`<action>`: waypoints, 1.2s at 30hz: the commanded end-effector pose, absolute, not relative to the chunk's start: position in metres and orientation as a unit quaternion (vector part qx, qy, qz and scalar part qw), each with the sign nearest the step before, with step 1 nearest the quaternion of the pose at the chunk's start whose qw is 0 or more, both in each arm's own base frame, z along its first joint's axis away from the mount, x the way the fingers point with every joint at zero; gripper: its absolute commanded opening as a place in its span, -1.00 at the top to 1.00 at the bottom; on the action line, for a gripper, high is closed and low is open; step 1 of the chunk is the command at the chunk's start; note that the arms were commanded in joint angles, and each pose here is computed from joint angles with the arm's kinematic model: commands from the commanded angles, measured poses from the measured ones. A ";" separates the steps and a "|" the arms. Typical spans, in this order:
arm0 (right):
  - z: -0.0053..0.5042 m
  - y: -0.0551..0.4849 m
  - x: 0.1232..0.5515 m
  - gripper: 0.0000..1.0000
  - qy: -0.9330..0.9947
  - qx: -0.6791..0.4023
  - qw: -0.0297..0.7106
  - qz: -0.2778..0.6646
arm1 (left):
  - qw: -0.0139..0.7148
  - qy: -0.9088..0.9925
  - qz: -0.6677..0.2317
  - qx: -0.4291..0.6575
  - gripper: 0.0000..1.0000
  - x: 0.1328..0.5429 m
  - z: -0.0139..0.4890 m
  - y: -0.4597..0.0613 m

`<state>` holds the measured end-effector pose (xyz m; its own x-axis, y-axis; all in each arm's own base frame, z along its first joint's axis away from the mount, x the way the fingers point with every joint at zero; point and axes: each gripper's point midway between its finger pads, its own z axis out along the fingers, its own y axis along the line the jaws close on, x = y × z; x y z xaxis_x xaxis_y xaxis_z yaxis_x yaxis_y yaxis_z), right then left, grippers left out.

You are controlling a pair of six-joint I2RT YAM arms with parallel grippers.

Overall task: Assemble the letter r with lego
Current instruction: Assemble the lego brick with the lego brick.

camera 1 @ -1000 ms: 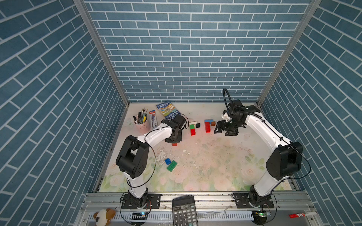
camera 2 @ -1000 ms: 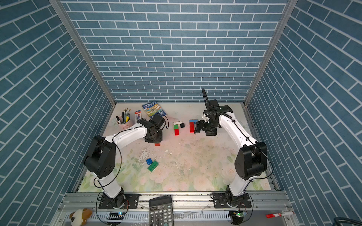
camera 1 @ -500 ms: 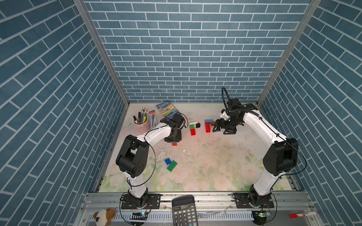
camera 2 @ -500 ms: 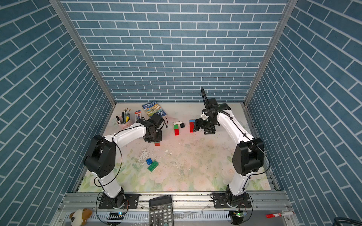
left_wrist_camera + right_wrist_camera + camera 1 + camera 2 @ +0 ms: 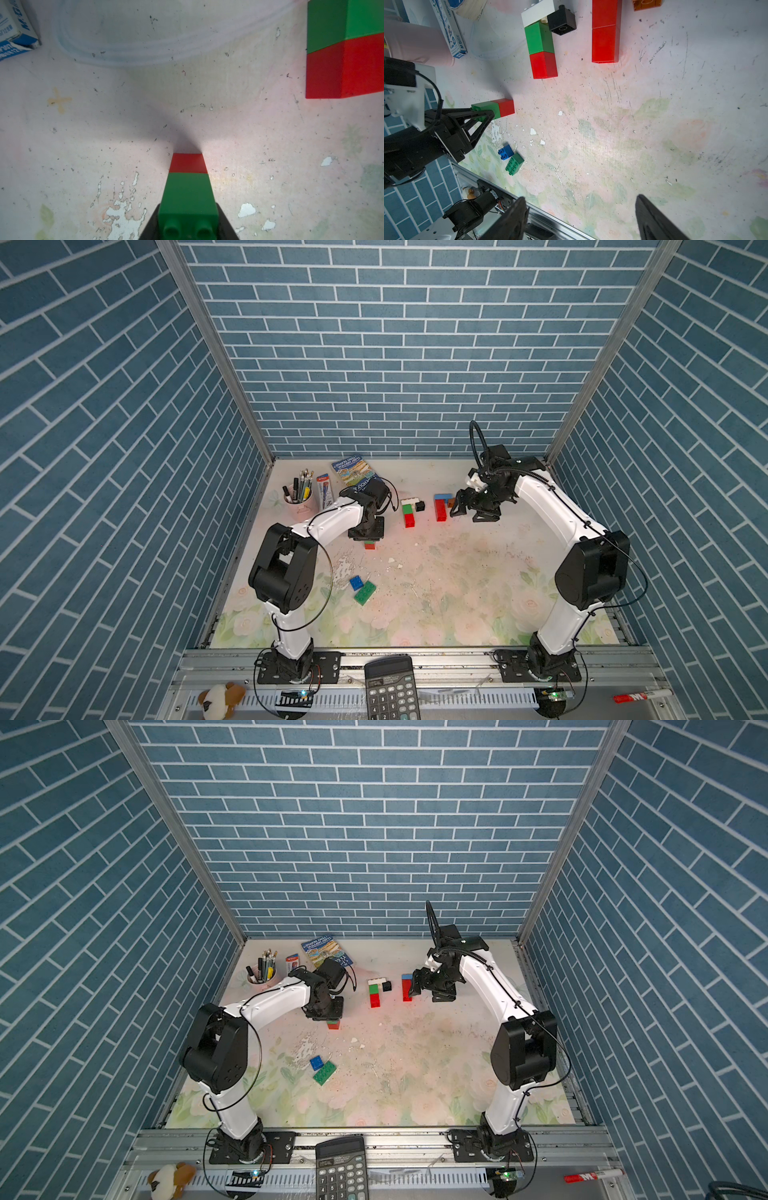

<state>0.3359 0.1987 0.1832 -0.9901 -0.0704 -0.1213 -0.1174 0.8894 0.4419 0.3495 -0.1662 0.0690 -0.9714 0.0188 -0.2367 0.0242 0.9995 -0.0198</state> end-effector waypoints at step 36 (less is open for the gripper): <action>0.214 0.207 0.348 -0.71 0.973 -0.054 0.071 0.211 | 0.076 0.997 0.021 0.000 0.66 0.353 0.039 -0.155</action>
<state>0.3562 0.2125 0.2044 -0.9861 -0.0679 -0.1518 -0.1270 0.8967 0.4239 0.3603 -0.1668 0.0690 -0.9738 0.0220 -0.2265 0.0249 0.9996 -0.0102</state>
